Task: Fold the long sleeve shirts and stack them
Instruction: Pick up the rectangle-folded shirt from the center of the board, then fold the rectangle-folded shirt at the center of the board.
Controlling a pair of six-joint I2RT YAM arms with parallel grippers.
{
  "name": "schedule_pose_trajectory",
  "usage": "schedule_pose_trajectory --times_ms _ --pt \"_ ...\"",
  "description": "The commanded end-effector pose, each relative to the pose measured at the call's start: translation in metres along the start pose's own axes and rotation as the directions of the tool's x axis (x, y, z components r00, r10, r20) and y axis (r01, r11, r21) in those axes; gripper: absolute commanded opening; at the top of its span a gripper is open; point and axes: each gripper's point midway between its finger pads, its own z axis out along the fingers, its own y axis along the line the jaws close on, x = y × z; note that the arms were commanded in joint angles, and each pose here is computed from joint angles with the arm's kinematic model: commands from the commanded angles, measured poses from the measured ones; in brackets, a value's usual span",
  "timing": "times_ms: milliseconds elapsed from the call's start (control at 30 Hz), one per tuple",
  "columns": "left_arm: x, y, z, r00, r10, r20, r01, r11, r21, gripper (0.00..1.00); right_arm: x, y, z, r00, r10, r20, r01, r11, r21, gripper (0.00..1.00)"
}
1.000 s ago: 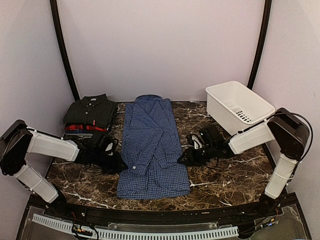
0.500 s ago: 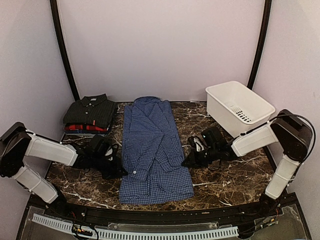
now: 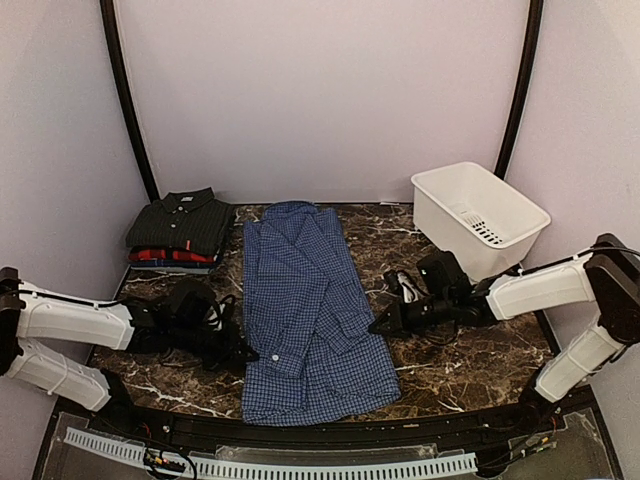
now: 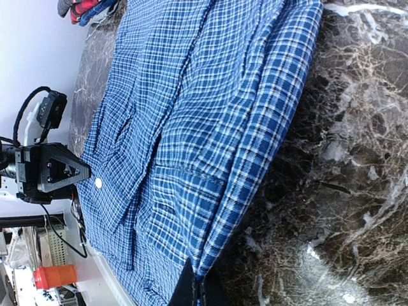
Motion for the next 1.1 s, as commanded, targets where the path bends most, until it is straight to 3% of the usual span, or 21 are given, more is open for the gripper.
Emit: schedule_pose_trajectory --times_ms 0,200,400,600,867,967,1033,1067 --pt "-0.015 -0.038 -0.015 0.997 -0.03 0.068 0.023 0.995 0.099 0.0 -0.022 0.033 -0.005 0.999 -0.016 0.036 0.019 0.997 -0.069 0.0" --pt "-0.042 -0.068 -0.032 0.984 -0.145 0.104 0.115 0.962 0.249 0.0 -0.059 0.057 -0.004 0.997 0.01 0.077 0.001 0.991 -0.136 0.0" --pt "-0.099 -0.083 -0.051 0.951 -0.261 0.166 0.18 0.904 0.388 0.0 -0.114 0.062 0.004 0.989 0.056 0.136 -0.031 0.984 -0.177 0.0" --pt "-0.162 -0.067 -0.038 0.928 -0.313 0.201 0.224 0.901 0.37 0.0 -0.164 0.031 0.03 0.981 0.121 0.153 -0.091 0.977 -0.192 0.0" --pt "-0.195 -0.036 -0.003 0.909 -0.363 0.203 0.29 0.903 0.316 0.0 -0.181 -0.008 0.072 0.981 0.163 0.101 -0.145 0.975 -0.168 0.0" --pt "-0.2 -0.034 -0.002 0.914 -0.336 0.229 0.271 0.923 0.272 0.04 -0.183 -0.007 0.068 0.983 0.148 0.112 -0.129 0.979 -0.16 0.1" --pt "-0.202 -0.034 -0.004 0.916 -0.318 0.245 0.257 0.933 0.251 0.12 -0.186 -0.005 0.064 0.984 0.126 0.123 -0.108 0.984 -0.141 0.18" --pt "-0.203 -0.035 -0.007 0.918 -0.302 0.258 0.24 0.939 0.246 0.2 -0.187 -0.005 0.061 0.986 0.111 0.127 -0.094 0.987 -0.128 0.22"
